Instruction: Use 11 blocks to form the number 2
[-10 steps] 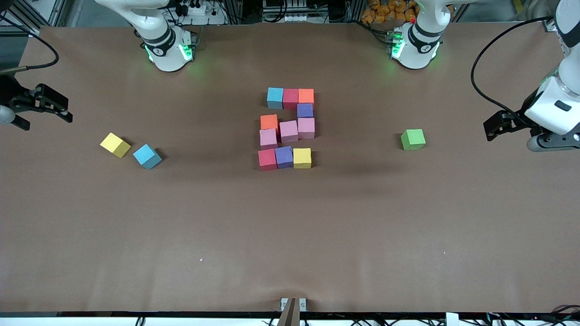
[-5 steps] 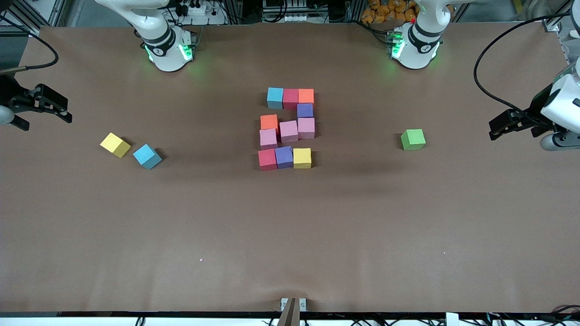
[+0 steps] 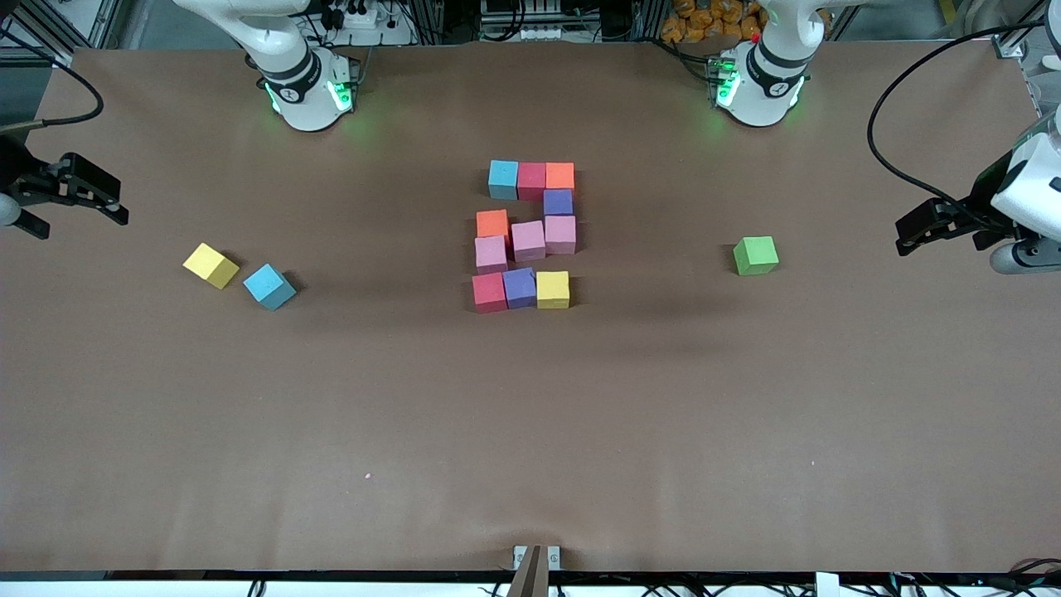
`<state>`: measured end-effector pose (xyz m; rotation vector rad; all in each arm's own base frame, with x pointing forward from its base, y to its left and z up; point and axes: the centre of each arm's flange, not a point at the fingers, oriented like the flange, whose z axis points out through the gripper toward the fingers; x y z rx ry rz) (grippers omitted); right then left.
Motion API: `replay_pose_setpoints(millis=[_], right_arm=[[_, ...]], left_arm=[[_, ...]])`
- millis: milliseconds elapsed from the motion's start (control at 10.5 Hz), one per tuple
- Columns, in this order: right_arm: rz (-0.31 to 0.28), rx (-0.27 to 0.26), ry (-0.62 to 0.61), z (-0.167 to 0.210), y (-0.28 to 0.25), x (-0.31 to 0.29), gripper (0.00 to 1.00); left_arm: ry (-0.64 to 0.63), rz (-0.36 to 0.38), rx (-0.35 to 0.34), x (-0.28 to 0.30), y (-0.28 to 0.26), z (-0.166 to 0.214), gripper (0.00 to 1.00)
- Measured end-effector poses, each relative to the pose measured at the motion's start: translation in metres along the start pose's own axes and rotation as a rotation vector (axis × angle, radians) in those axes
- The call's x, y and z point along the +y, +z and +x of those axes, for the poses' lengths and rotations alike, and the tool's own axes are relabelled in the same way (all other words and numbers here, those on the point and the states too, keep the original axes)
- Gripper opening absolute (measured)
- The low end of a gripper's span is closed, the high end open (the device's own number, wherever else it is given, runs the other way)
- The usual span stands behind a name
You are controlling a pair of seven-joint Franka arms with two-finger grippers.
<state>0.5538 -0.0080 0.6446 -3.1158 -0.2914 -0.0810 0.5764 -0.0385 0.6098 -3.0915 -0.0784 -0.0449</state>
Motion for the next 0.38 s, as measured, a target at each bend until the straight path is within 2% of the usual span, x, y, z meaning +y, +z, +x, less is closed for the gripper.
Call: replay_pose_setpoints(millis=[383], right_arm=[[0.0,0.0,0.0,0.0001,0.0002,0.0003,1.0]], left_arm=[[0.016,-0.004,0.008,0.0086,-0.0051,-0.0032,1.0]])
